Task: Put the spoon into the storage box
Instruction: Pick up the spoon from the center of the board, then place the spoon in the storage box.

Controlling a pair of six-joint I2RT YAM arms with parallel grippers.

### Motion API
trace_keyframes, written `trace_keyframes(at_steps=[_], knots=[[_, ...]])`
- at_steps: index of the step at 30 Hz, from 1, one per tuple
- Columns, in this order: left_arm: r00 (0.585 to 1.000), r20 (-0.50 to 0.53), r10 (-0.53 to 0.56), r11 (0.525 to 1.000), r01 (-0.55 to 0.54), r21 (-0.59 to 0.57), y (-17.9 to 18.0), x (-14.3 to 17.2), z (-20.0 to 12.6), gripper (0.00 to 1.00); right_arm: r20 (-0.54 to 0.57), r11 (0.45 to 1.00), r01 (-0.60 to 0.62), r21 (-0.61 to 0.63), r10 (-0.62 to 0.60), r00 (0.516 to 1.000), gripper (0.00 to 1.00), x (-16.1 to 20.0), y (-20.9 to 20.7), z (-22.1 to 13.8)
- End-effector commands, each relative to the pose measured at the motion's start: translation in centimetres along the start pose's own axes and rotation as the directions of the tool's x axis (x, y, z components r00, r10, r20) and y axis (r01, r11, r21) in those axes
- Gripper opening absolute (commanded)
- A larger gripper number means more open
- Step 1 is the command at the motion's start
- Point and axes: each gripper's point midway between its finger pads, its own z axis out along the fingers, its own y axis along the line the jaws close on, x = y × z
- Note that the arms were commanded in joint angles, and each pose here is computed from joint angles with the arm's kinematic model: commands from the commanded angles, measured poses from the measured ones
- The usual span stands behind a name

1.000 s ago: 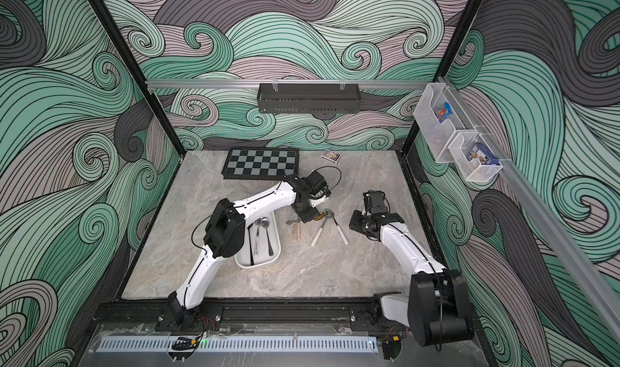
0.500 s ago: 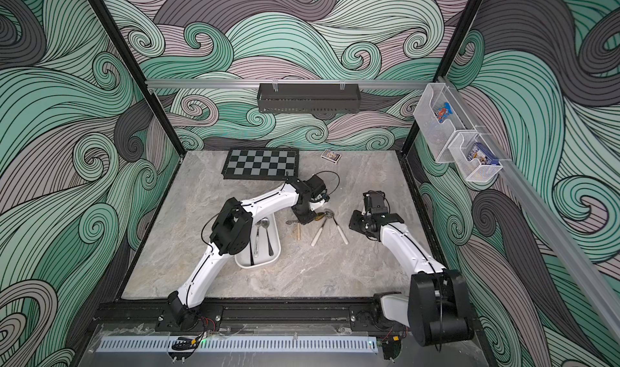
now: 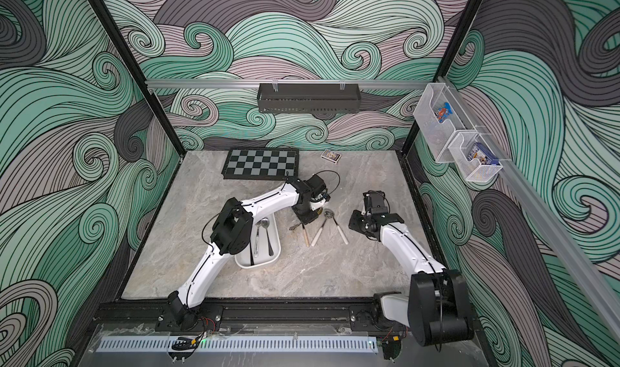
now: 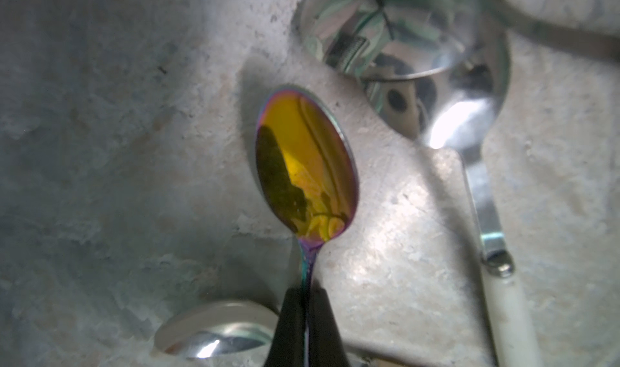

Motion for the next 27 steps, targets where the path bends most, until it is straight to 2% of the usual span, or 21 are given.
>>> trace_keyframes(at_steps=[1, 5, 9, 13, 16, 19, 21, 24, 26, 27], knots=[[0.997, 0.071, -0.021, 1.0, 0.02, 0.012, -0.4, -1.6, -3.1, 0.0, -0.004, 1.0, -0.019, -0.013, 0.019, 1.0, 0.4, 0.2, 0.0, 0.1], [0.986, 0.154, -0.063, 0.998, 0.067, -0.018, 0.2, -3.0, -7.2, 0.0, -0.004, 1.0, -0.022, -0.017, 0.022, 1.0, 0.41, 0.3, 0.0, 0.2], [0.964, 0.229, -0.136, 0.983, 0.161, -0.094, 1.8, -3.3, -11.7, 0.0, -0.008, 1.0, -0.022, -0.017, 0.022, 1.0, 0.41, 0.4, 0.0, 0.3], [0.944, 0.248, -0.22, 0.956, 0.259, -0.14, 2.8, -1.3, -15.2, 0.0, -0.013, 0.999, -0.015, -0.035, 0.014, 1.0, 0.41, 0.4, 0.3, 0.4], [0.905, 0.282, -0.319, 0.921, 0.366, -0.133, 3.4, 1.1, -17.6, 0.0, -0.027, 0.998, 0.006, -0.055, -0.007, 1.0, 0.42, 0.5, 0.8, 0.7], [0.842, 0.347, -0.412, 0.871, 0.476, -0.119, 4.2, 4.2, -19.9, 0.0, -0.049, 0.998, 0.025, -0.053, -0.027, 0.998, 0.43, 0.6, 1.2, 1.3], [0.795, 0.376, -0.477, 0.826, 0.551, -0.119, 5.1, 6.8, -20.2, 0.0, -0.067, 0.998, 0.042, -0.053, -0.046, 0.997, 0.43, 0.9, 1.7, 1.6], [0.708, 0.394, -0.586, 0.734, 0.67, -0.113, 6.5, 11.1, -19.6, 0.0, -0.086, 0.996, 0.066, -0.052, -0.071, 0.994, 0.43, 1.3, 2.2, 2.1], [0.638, 0.375, -0.672, 0.659, 0.747, -0.089, 6.9, 13.9, -18.4, 0.0, -0.094, 0.996, 0.076, -0.047, -0.08, 0.992, 0.43, 1.5, 2.3, 2.3], [0.615, 0.37, -0.696, 0.637, 0.767, -0.077, 7.0, 14.8, -17.8, 0.0, -0.096, 0.996, 0.081, -0.045, -0.085, 0.992, 0.43, 1.5, 2.4, 2.4]])
